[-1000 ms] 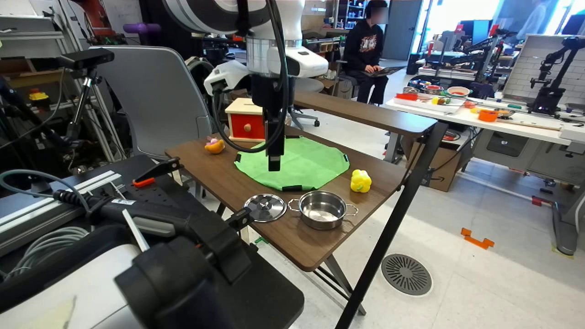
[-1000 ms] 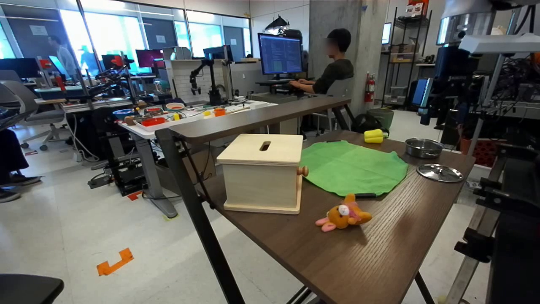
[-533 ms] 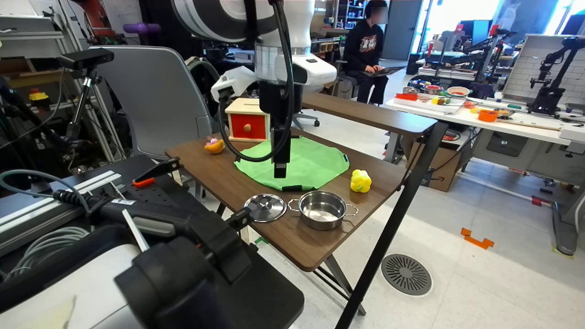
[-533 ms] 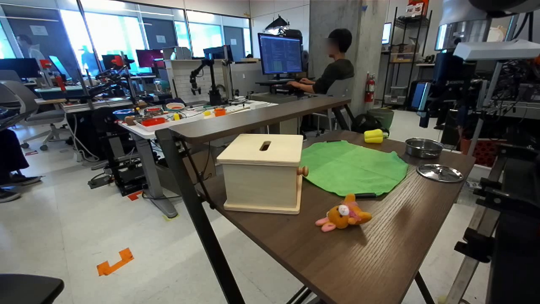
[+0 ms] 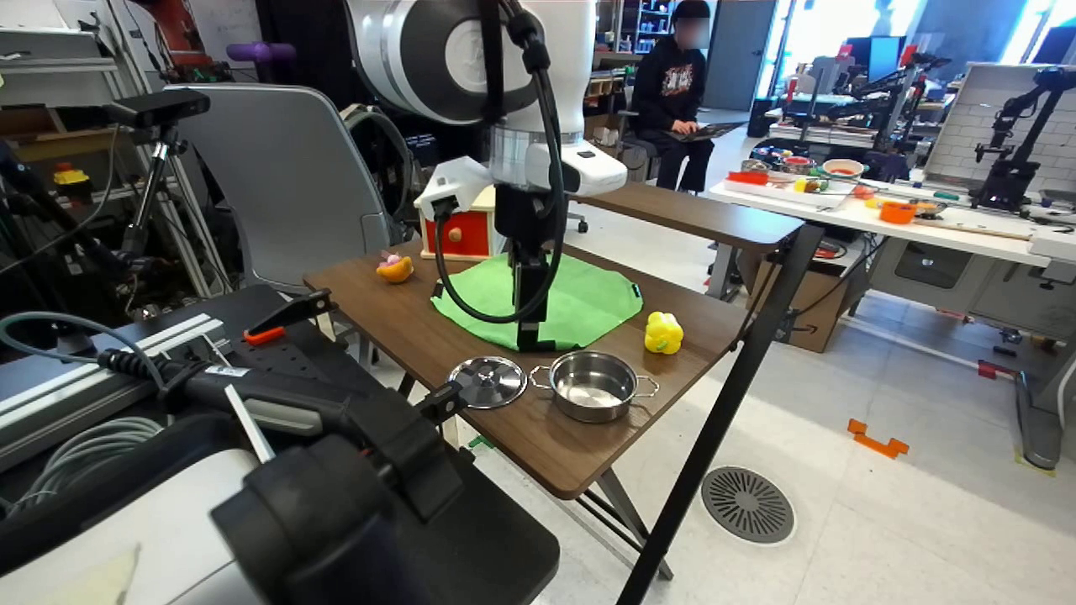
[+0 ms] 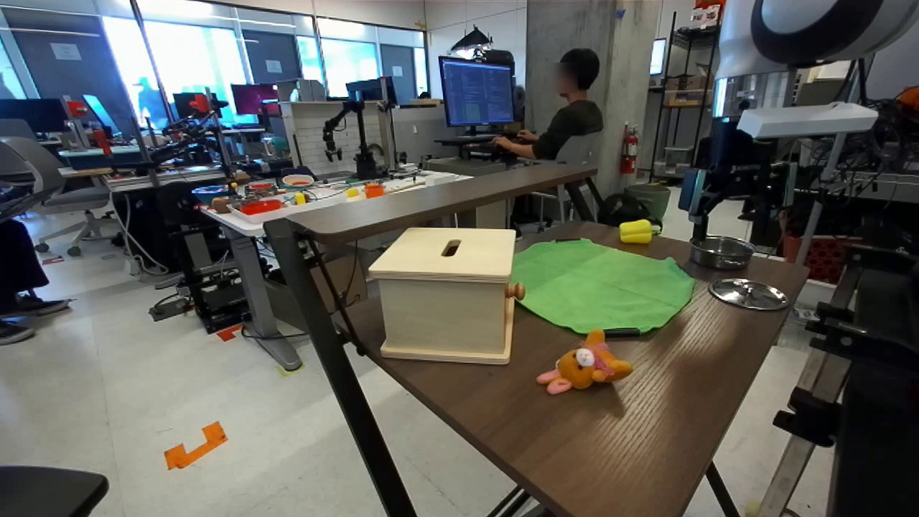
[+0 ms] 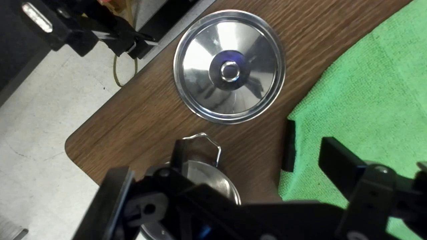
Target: Fold the green towel
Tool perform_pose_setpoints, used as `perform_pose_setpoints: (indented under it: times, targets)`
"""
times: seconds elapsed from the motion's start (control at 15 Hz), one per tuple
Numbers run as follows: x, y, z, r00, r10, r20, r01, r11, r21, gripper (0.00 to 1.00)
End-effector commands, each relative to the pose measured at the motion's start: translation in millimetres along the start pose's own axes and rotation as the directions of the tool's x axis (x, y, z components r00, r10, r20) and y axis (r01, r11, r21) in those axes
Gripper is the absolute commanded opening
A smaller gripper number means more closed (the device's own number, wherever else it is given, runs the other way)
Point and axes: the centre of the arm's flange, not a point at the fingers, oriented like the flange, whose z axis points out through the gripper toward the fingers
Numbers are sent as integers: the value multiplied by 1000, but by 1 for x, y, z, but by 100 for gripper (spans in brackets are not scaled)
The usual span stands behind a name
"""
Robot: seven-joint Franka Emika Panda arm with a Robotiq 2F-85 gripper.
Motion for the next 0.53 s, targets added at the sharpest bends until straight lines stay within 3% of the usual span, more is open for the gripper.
perform_pose_setpoints:
  times: [0.0, 0.47]
  targets:
    - [8, -19, 18, 1000, 10, 14, -10, 1000, 5, 100]
    - [13, -40, 33, 1000, 6, 18, -7, 1000, 21, 100]
